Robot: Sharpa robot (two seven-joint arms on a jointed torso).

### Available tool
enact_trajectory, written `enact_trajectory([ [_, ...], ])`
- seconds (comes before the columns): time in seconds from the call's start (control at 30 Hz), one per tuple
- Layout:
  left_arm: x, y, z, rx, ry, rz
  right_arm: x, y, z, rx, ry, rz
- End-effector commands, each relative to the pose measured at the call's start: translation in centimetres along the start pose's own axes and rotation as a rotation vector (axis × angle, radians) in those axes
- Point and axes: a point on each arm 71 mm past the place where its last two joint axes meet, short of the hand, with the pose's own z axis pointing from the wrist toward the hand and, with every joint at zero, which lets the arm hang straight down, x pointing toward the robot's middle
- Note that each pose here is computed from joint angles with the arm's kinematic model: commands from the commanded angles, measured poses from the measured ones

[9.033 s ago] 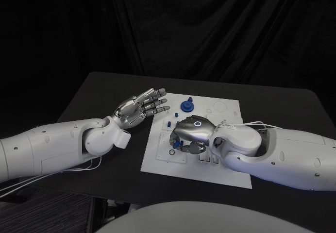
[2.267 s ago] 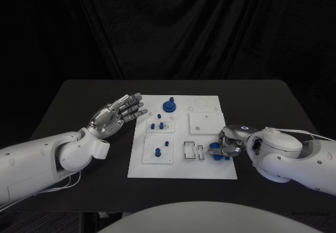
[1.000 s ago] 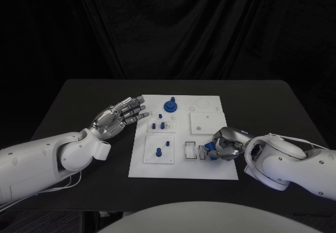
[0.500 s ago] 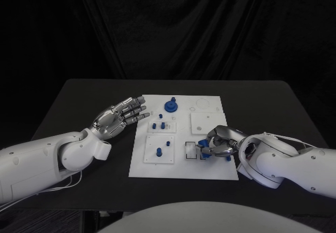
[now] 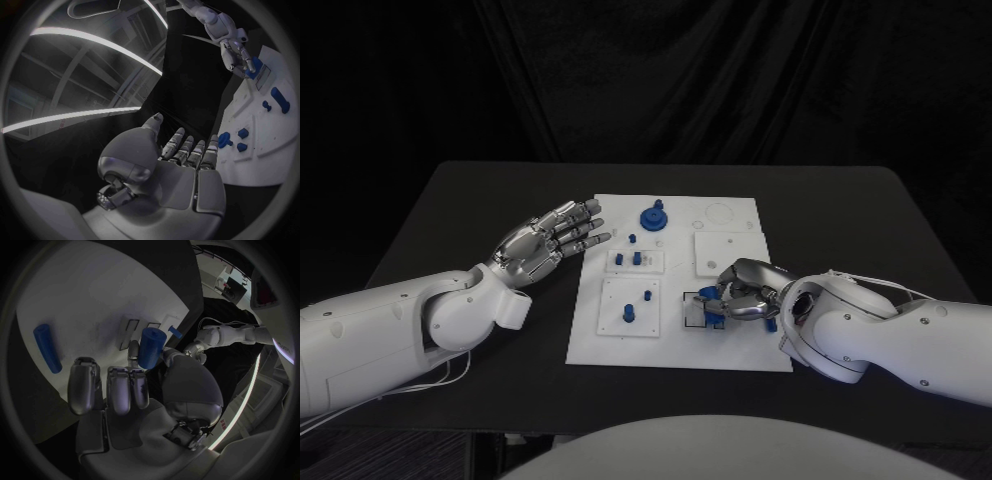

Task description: Assemble the parts on the task board

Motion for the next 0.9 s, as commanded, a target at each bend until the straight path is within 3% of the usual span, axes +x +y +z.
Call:
enact_trajectory([
  [0.03, 0.14, 0.05, 0.04, 0.006, 0.014, -0.012, 0.05, -0.07, 0.09, 0.02, 0.009, -0.024],
  [0.9, 0.09, 0.38, -0.02, -0.008, 0.014, -0.016, 0.2, -0.01, 0.34, 0.036, 0.018, -0.033],
])
